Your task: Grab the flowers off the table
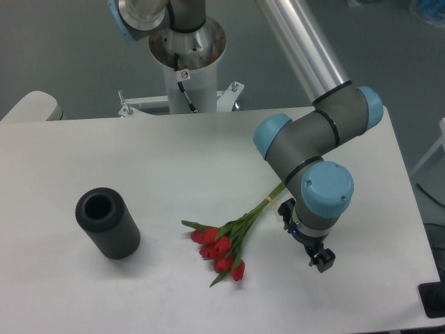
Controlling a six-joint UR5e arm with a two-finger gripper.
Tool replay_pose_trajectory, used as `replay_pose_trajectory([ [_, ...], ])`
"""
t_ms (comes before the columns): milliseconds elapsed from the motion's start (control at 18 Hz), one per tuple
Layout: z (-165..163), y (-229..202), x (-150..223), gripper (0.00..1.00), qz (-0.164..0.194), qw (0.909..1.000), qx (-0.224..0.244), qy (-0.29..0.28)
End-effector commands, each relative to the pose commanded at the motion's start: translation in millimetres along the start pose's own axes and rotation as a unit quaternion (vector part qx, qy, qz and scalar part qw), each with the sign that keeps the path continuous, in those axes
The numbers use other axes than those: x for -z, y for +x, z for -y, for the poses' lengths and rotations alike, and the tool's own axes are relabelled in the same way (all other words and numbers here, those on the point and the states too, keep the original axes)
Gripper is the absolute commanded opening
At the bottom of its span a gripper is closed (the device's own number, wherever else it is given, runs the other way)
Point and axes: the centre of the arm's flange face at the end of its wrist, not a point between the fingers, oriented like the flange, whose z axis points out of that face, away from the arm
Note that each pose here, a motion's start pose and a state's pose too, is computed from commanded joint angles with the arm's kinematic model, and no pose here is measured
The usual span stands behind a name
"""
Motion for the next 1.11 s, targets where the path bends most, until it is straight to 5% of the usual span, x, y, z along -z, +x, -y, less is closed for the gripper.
replay_pose_trajectory([
  [1111, -8, 2, 6, 1.0, -0.002, 1.0, 0.006, 0.001],
])
